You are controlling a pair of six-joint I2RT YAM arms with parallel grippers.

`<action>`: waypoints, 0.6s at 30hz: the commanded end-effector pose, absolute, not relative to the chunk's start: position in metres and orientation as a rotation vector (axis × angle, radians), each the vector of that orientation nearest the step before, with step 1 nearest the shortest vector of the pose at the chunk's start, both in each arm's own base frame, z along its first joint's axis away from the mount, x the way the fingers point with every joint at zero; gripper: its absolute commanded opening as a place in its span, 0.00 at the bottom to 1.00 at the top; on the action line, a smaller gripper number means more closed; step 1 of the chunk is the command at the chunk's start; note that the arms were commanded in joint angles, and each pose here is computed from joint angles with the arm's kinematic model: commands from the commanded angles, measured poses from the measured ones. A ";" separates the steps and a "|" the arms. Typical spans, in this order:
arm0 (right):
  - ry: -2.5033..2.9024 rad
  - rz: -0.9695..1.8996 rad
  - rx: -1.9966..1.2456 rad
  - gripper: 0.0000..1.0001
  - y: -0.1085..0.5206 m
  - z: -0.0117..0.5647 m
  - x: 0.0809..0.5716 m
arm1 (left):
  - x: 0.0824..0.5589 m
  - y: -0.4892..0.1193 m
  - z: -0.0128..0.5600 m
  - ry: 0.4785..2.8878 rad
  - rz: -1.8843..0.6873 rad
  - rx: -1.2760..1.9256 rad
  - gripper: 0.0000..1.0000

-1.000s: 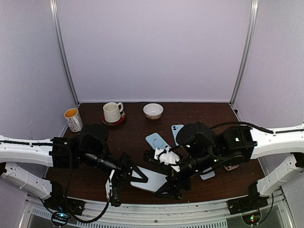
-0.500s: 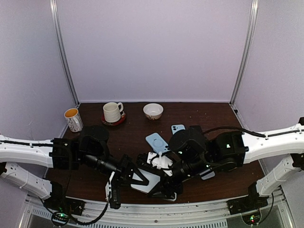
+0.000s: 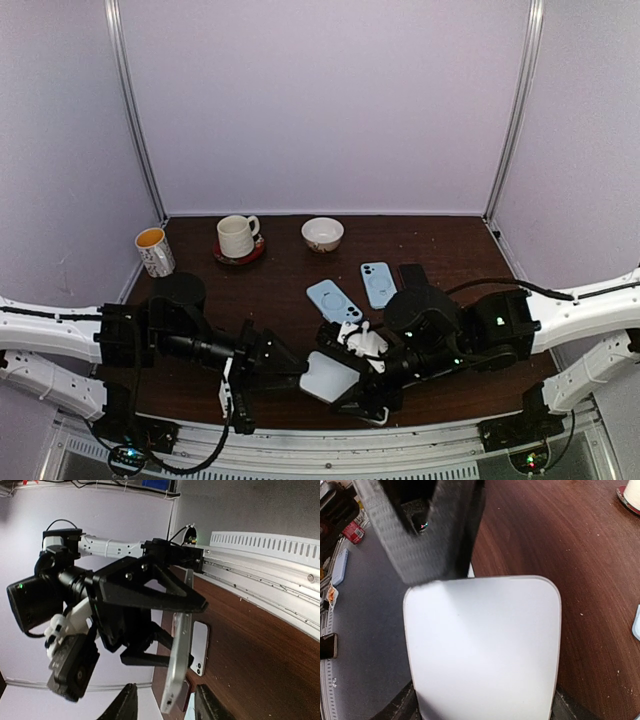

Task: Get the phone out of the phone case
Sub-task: Place the phone at the center of the board.

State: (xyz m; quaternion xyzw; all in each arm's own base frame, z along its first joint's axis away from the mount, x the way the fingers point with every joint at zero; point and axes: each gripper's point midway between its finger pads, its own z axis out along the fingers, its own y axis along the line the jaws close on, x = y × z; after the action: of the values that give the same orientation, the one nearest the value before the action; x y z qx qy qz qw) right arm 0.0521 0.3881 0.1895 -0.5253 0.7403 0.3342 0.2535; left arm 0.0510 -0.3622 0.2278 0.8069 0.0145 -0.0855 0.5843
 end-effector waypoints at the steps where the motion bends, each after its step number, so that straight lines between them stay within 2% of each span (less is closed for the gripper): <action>1: 1.994 0.894 -1.251 0.52 0.377 0.209 0.068 | 0.067 -0.354 0.241 0.219 -0.184 1.770 0.44; 6: 2.065 0.814 -1.081 0.52 0.354 0.199 0.090 | 0.094 -0.337 0.248 0.515 -0.178 1.611 0.57; 7: 2.078 0.791 -1.040 0.52 0.350 0.197 0.096 | 0.098 -0.333 0.250 0.567 -0.181 1.576 0.63; 8: 2.092 0.780 -1.009 0.52 0.346 0.194 0.101 | 0.104 -0.328 0.252 0.621 -0.182 1.538 0.84; 9: 2.106 0.769 -0.987 0.52 0.342 0.192 0.104 | 0.108 -0.325 0.253 0.670 -0.188 1.502 0.96; 18: 2.253 0.659 -0.823 0.51 0.324 0.166 0.137 | 0.172 -0.278 0.265 1.220 -0.206 1.014 0.97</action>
State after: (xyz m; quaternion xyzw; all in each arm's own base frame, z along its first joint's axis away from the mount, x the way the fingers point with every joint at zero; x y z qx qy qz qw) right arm 0.1170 0.3258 0.1633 -0.3636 0.8405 0.2594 0.3066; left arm 0.1305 -0.3072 0.2436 0.6224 0.4019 -0.0787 0.6670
